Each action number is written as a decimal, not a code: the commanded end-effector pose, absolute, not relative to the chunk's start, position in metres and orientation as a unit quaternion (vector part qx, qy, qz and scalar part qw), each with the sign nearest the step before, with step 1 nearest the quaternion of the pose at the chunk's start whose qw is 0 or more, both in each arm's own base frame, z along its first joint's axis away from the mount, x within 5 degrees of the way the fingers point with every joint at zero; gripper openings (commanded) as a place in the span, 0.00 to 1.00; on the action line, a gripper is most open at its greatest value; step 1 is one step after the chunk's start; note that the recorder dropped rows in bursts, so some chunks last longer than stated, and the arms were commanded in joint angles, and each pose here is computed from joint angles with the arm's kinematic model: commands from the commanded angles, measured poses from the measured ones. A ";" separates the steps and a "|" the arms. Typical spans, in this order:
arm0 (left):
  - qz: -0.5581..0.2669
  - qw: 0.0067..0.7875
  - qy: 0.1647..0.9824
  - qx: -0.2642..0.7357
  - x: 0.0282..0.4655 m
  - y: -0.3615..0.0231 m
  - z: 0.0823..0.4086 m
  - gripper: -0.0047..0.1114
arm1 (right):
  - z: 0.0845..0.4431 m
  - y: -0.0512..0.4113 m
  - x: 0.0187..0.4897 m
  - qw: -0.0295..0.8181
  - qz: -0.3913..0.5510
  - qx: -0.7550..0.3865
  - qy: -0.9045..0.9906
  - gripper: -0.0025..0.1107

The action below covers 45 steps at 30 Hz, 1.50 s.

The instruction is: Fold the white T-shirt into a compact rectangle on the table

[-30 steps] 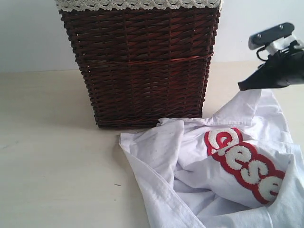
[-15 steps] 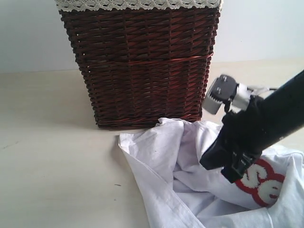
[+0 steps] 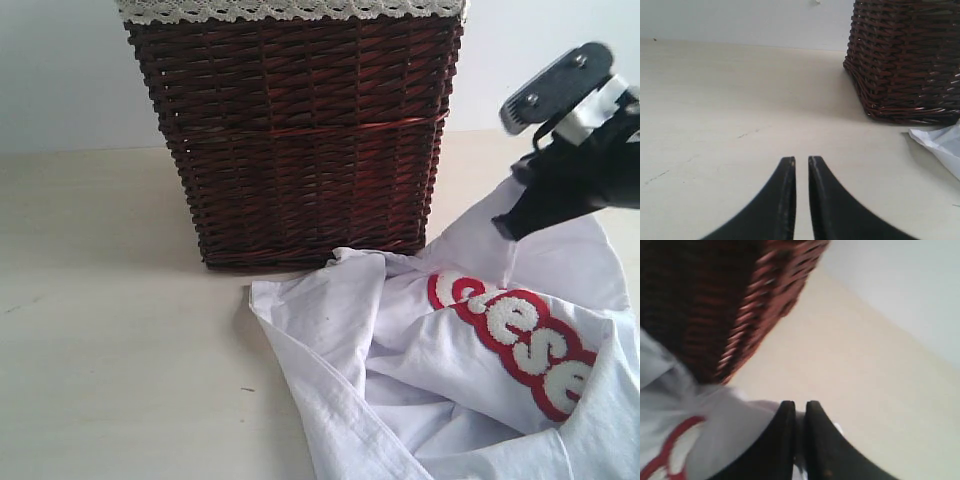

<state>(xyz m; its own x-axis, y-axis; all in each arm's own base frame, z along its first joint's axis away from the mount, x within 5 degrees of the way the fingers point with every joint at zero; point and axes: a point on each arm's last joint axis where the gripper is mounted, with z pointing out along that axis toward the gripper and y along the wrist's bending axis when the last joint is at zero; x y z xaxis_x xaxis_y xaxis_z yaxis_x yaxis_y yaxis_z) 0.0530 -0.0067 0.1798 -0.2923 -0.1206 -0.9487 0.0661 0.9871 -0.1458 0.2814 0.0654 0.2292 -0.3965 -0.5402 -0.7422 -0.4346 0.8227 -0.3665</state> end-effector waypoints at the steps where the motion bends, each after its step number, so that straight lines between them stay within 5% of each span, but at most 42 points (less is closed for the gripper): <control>1: -0.079 0.600 0.796 -0.013 0.053 -0.007 0.181 0.14 | 0.240 0.039 0.289 0.504 -0.105 -0.240 0.823 0.08; 4: -0.079 0.600 0.796 -0.013 0.053 -0.007 0.181 0.14 | 0.239 0.027 0.290 0.499 -0.113 -0.225 0.829 0.14; 10: -0.079 0.600 0.796 -0.013 0.053 -0.007 0.181 0.14 | 0.239 0.024 0.290 0.497 -0.115 -0.220 0.831 0.56; 12: -0.079 0.600 0.796 -0.013 0.053 -0.007 0.181 0.14 | 0.240 0.025 0.290 0.502 -0.109 -0.209 0.832 0.61; 16: -0.079 0.600 0.796 -0.013 0.053 -0.007 0.181 0.14 | 0.247 0.033 0.276 0.480 -0.039 -0.184 0.857 0.55; 23: -0.079 0.600 0.796 -0.013 0.053 -0.007 0.181 0.14 | 0.224 0.105 0.229 0.308 0.104 -0.435 0.840 0.21; 27: -0.079 0.600 0.796 -0.013 0.053 -0.007 0.181 0.14 | 0.191 0.133 0.226 0.237 0.167 -0.460 0.839 0.02; 31: -0.079 0.600 0.796 -0.013 0.053 -0.007 0.181 0.14 | 0.142 0.143 0.227 0.112 0.228 -0.398 0.881 0.02; 34: -0.079 0.600 0.796 -0.013 0.053 -0.007 0.181 0.14 | 0.138 0.152 0.223 0.103 0.285 -0.406 0.862 0.04; 38: -0.079 0.600 0.796 -0.013 0.053 -0.007 0.181 0.14 | 0.146 0.161 0.221 0.106 0.344 -0.376 0.854 0.42; 45: -0.079 0.600 0.796 -0.013 0.053 -0.007 0.181 0.14 | 0.124 0.159 0.223 0.078 0.321 -0.383 0.863 0.39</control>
<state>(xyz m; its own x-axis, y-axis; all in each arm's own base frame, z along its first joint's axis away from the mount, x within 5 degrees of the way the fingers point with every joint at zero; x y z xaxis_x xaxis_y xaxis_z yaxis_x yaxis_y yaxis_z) 0.0530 -0.0067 0.1798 -0.2923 -0.1206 -0.9487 0.0661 0.9871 -0.1458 0.2233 0.1593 0.1333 -0.7032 -0.5863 -0.4022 -0.7055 0.5051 0.4971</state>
